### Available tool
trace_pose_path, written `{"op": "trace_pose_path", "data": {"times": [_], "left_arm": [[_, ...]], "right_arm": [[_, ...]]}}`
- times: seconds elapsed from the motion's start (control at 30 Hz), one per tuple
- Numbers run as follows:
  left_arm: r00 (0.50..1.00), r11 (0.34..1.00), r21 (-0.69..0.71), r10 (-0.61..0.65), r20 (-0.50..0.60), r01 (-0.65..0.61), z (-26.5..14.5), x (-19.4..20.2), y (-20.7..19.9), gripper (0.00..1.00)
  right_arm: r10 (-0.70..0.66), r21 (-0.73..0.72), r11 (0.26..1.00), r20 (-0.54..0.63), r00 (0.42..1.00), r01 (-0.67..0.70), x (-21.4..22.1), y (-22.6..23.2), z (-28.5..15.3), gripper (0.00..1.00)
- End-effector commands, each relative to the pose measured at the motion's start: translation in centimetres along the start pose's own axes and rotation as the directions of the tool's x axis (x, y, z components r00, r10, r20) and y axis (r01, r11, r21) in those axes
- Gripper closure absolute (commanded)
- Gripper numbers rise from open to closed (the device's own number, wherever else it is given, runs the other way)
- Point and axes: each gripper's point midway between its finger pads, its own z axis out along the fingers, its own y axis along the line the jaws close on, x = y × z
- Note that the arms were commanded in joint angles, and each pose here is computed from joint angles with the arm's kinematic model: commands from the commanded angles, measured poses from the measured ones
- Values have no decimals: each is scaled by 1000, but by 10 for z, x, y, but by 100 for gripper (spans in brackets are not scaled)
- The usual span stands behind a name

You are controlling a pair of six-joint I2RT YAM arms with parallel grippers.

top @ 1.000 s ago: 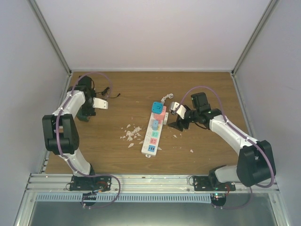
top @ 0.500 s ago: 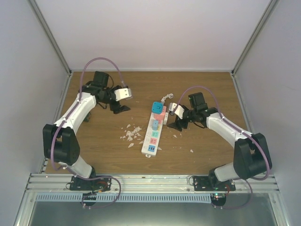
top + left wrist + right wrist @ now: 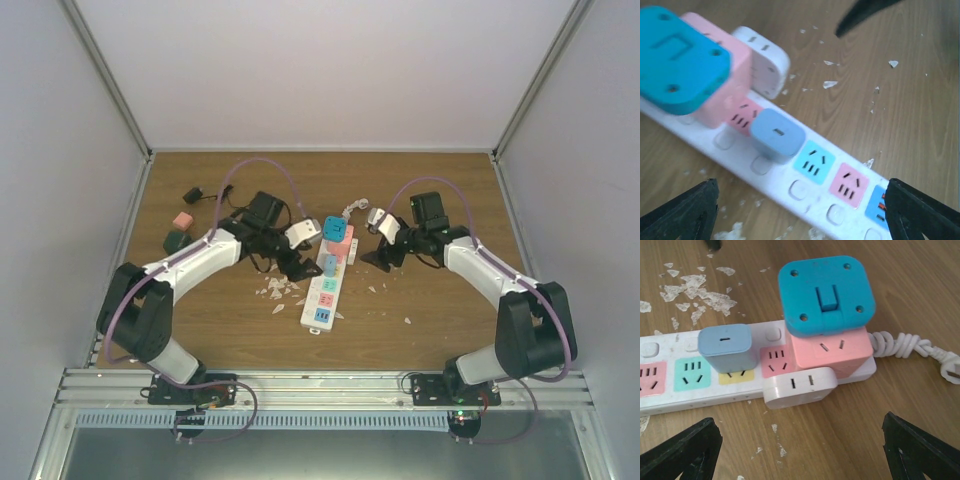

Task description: Pull the plug off the socket

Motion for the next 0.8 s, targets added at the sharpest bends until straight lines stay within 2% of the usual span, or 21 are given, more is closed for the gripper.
{"op": "trace_pose_path", "data": {"times": [0.0,0.1,0.27,0.63,0.77], "left_arm": [[999,992,-118,-40,34,44,16,-14,-3,12],[998,979,-192,-67,-5,65,35,-6,-2,25],[997,965,-250,-80,-23,72,55,-4,-5,36],[997,922,-385,-61,-49,38,83,-4,5,38],[995,906,-420,-83,-53,53,87,-2,14,44]], "right_arm": [[19,54,998,68,998,-23,-20,-17,-14,11],[30,58,998,71,997,-34,-20,-19,-16,11],[36,69,997,73,997,-41,-20,-21,-20,11],[50,79,995,92,995,-57,-22,-23,-28,10],[58,75,995,104,993,-66,-23,-24,-29,10]]}}
